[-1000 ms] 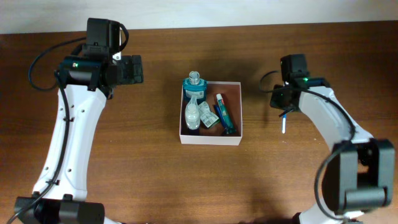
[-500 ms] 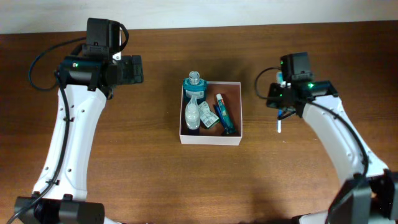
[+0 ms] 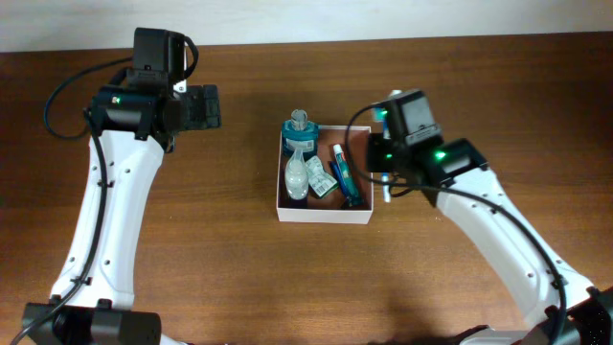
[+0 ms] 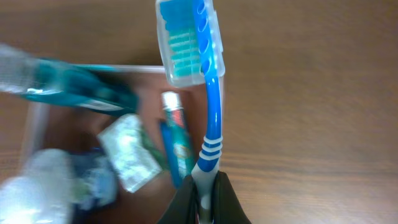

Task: Pack container
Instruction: 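Lift the toothbrush and carry it over the box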

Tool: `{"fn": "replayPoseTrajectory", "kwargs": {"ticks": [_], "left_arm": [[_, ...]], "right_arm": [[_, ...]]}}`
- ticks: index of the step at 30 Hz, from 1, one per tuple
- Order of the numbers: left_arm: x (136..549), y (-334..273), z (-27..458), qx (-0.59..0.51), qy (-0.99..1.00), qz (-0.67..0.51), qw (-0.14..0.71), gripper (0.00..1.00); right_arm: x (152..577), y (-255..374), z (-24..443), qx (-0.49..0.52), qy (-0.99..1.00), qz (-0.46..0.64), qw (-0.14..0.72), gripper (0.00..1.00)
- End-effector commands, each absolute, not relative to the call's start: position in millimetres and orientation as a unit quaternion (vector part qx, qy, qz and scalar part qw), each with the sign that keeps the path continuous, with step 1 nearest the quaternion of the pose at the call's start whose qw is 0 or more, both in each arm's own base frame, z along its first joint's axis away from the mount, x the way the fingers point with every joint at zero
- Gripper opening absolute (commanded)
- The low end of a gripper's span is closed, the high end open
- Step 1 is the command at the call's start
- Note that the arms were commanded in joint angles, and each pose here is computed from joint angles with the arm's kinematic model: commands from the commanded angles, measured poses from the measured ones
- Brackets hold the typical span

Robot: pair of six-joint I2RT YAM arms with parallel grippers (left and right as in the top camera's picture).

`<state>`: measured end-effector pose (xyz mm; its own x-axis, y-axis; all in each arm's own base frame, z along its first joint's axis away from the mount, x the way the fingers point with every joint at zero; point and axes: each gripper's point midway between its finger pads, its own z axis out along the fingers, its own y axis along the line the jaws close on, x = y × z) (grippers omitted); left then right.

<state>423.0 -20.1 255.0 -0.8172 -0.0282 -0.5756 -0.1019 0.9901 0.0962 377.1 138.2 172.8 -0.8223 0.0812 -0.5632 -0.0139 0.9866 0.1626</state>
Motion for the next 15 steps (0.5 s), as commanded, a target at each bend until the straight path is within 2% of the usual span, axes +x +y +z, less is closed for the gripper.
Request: {"fn": "replayPoseTrajectory", "kwargs": {"ticks": [1, 15], "left_arm": [[422, -19, 264, -0.042, 0.948, 0.058, 0.311, 0.99], [422, -19, 264, -0.042, 0.948, 0.058, 0.311, 0.99]], "right_arm": [[377, 162, 186, 0.025, 0.941, 0.112, 0.319, 0.04], [391, 188, 166, 0.028, 0.939, 0.125, 0.318, 0.04]]}}
